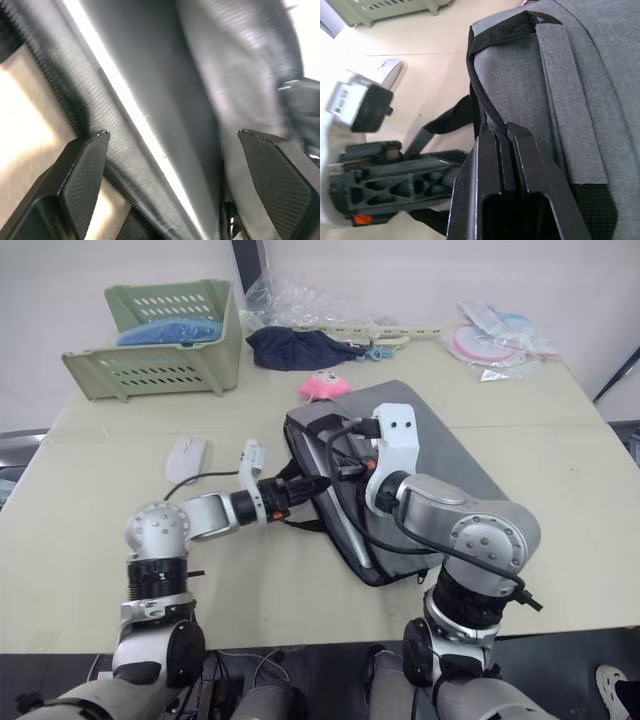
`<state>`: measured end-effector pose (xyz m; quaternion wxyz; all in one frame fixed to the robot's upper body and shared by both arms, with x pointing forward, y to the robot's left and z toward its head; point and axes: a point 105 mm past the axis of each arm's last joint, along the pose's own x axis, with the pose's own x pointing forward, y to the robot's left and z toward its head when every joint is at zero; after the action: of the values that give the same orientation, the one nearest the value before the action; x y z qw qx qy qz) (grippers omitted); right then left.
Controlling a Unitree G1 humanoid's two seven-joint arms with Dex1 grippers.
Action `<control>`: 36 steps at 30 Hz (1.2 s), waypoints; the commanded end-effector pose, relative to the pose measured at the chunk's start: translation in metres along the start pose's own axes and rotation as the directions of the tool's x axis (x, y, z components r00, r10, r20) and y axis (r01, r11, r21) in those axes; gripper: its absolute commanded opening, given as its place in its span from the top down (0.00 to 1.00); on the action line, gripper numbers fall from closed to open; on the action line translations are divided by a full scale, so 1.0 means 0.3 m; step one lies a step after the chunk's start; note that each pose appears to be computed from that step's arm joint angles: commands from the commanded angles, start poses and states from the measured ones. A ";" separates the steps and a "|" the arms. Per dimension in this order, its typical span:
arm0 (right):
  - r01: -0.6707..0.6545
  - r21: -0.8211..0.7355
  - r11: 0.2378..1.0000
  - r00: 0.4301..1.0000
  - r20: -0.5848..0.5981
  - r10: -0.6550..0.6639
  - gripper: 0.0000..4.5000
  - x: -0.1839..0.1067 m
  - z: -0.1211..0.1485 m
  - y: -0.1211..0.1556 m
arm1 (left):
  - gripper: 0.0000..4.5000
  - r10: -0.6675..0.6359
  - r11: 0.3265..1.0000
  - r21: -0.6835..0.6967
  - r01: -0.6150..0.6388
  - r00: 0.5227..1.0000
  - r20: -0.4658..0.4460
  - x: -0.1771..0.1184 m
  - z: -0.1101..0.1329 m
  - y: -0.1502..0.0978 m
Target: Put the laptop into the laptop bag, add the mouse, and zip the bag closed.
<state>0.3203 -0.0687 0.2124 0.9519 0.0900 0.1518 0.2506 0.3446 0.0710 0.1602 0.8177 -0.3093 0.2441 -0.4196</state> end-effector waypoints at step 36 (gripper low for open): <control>0.080 -0.117 0.990 0.996 0.046 -0.075 0.01 -0.045 0.140 -0.127 | 0.00 0.102 0.898 0.434 -0.069 0.993 -0.054 -0.410 0.142 -0.032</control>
<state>0.3410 -0.1162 0.2340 0.9679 0.0378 0.1418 0.2040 0.3095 0.1844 0.2062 0.8770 -0.1287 0.2035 -0.4158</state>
